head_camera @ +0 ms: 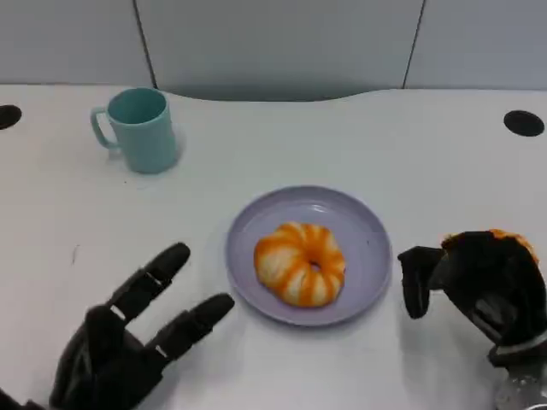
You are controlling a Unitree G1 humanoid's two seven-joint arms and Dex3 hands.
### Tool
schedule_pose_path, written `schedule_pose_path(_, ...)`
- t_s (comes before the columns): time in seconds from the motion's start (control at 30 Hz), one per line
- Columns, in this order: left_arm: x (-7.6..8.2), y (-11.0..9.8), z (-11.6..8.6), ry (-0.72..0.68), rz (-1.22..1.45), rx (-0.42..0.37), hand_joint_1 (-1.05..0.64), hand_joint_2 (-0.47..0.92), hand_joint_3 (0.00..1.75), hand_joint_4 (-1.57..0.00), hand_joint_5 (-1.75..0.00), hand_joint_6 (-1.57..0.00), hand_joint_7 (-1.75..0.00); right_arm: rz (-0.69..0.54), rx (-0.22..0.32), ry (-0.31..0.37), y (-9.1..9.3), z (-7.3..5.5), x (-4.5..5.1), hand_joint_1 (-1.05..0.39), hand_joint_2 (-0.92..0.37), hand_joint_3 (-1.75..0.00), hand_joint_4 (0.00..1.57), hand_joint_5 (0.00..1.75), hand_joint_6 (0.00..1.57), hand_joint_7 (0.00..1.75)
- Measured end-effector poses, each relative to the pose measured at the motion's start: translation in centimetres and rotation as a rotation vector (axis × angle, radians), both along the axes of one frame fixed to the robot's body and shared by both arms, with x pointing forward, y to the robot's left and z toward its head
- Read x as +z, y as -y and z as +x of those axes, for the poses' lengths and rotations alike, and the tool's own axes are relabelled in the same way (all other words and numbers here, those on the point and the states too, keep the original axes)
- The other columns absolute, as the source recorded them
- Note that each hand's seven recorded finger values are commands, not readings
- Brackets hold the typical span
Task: Grasp the bread from the table and place it into the plate.
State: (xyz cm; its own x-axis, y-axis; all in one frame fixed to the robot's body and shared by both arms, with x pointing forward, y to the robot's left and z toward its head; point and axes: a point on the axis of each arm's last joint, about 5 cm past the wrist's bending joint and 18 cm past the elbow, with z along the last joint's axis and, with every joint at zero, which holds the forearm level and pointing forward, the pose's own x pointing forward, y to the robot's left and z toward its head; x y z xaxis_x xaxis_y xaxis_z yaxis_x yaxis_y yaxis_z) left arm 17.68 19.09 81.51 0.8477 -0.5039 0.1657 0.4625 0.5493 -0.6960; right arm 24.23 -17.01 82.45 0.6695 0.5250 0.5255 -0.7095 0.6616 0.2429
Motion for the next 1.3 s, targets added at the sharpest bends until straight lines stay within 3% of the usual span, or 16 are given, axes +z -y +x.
schedule_pose_path(0.13, -0.4, 0.5, -0.5, -0.005, 0.036, 0.016, -1.01, 0.92, 0.61, -0.71, -0.22, -0.52, -0.07, -0.081, 0.005, 0.009, 1.8, 0.4, 0.58, -0.55, -0.92, -0.11, 0.94, 1.66, 1.07, 0.80)
schedule_pose_path(0.2, -0.3, 0.7, -0.5, 0.010, 0.058, 0.017, -1.01, 0.92, 0.60, -0.72, -0.22, -0.54, -0.07, -0.137, 0.001, 0.019, 2.7, 0.5, 1.00, -0.52, -0.91, -0.03, 0.93, 1.72, 1.15, 0.55)
schedule_pose_path(0.4, -0.2, 1.1, -0.4, 0.032, 0.099, 0.008, -1.01, 0.92, 0.60, -0.75, -0.22, -0.57, -0.06, -0.125, 0.007, -0.034, 2.9, 0.6, 0.78, -0.51, -0.91, -0.01, 0.96, 1.64, 1.31, 0.14)
schedule_pose_path(0.57, -0.2, 0.7, -0.4, 0.032, 0.100, 0.027, -1.01, 0.92, 0.59, -0.76, -0.21, -0.58, -0.04, -0.112, -0.005, -0.035, 2.4, 0.5, 0.65, -0.53, -0.91, -0.01, 0.92, 1.72, 1.33, 0.10)
schedule_pose_path(0.7, -0.3, 0.2, -0.5, 0.046, 0.097, 0.019, -1.00, 0.92, 0.59, -0.78, -0.21, -0.60, -0.04, -0.132, 0.022, -0.035, 2.1, 0.6, 0.70, -0.53, -0.89, 0.00, 0.91, 1.74, 1.31, 0.08)
schedule_pose_path(1.17, -0.6, -0.6, -0.1, 0.061, 0.088, 0.021, -0.98, 0.92, 0.54, -0.83, -0.17, -0.71, -0.05, -0.089, 0.029, -0.057, 1.3, 0.5, 0.37, -0.54, -0.91, 0.00, 0.94, 1.68, 1.37, 0.08)
schedule_pose_path(1.3, -0.6, -0.7, -0.2, 0.075, 0.100, 0.038, -0.97, 0.92, 0.54, -0.91, -0.17, -0.82, -0.06, -0.097, 0.014, -0.043, 1.4, 0.5, 0.45, -0.51, -0.90, 0.00, 0.95, 1.67, 1.37, 0.08)
